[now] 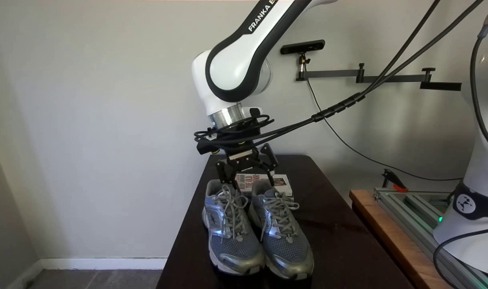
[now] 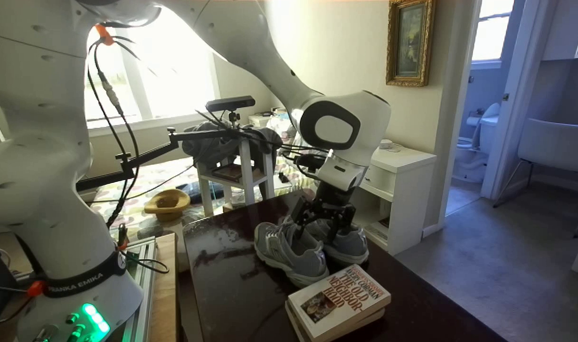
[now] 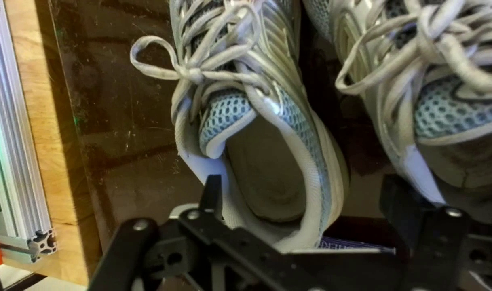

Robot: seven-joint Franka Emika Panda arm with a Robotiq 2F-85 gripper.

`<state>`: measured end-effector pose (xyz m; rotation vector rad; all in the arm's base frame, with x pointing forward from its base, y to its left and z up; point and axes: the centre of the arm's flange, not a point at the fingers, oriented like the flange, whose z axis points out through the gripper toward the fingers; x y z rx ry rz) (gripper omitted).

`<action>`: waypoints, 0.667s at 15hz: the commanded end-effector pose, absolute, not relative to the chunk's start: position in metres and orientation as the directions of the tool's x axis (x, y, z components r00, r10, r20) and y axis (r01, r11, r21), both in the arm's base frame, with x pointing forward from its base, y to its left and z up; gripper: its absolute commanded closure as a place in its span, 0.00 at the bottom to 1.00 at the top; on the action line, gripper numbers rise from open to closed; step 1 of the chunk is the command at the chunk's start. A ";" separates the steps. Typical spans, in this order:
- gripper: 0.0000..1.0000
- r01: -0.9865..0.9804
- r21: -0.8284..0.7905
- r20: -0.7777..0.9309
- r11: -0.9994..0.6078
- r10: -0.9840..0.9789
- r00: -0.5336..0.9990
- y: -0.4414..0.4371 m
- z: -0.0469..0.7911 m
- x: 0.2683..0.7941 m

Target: Move the trainers to the left

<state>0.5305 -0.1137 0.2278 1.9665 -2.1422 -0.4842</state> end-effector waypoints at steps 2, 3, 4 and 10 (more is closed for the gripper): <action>0.00 -0.937 0.349 -0.105 -0.026 -0.994 -0.012 -0.103 0.252 0.512; 0.00 -0.938 0.345 -0.105 -0.035 -0.994 -0.002 -0.103 0.256 0.510; 0.00 -0.934 0.350 -0.118 -0.071 -0.993 0.031 -0.103 0.261 0.508; 0.00 -0.854 0.390 -0.121 -0.344 -0.939 0.323 -0.108 0.283 0.489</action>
